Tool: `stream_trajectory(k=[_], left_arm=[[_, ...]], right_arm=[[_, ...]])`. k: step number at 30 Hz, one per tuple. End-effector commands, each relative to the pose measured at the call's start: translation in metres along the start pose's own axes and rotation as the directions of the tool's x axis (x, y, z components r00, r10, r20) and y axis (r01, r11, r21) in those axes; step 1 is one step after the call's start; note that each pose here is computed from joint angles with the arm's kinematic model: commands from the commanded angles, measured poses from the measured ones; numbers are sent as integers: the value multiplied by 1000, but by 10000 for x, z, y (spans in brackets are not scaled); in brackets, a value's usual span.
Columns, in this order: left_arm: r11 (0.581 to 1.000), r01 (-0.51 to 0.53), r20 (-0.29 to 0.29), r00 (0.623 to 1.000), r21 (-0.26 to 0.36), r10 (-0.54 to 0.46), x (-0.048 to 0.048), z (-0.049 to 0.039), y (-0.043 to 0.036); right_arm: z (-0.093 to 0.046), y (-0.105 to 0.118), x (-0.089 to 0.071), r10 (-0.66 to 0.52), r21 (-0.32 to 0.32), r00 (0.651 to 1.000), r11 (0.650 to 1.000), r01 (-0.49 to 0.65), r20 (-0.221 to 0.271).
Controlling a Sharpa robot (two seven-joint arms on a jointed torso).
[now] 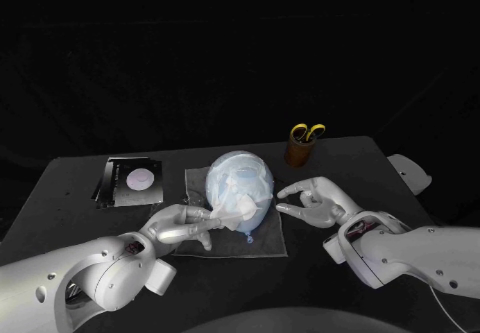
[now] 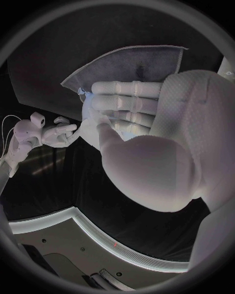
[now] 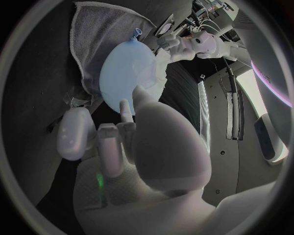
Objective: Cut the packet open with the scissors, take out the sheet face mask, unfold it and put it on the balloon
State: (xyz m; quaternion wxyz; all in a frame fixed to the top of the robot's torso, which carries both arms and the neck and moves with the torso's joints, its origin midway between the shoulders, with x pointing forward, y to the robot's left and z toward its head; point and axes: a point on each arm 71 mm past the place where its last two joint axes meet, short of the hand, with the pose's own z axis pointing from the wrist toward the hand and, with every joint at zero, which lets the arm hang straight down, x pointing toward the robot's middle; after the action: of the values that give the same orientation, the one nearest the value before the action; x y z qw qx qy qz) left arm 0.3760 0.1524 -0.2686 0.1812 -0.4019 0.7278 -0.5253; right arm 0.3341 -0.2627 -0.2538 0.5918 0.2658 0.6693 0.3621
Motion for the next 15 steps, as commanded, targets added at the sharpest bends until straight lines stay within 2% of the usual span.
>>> stream_trajectory(k=[1, 6, 15], left_arm=[[998, 54, 1, 999, 18, -54, 18, 3, -24], [995, 94, -16, 995, 28, -94, 50, 9, -35], [990, 133, -26, 991, 39, -132, 64, 12, -45]], right_arm=[[-15, 0, 20, -3, 7, 999, 1000, 3, -34], [-35, -5, 25, -1, 23, 998, 1000, 3, -58], [-49, 10, 37, 2, 25, 998, 1000, -1, -69]])
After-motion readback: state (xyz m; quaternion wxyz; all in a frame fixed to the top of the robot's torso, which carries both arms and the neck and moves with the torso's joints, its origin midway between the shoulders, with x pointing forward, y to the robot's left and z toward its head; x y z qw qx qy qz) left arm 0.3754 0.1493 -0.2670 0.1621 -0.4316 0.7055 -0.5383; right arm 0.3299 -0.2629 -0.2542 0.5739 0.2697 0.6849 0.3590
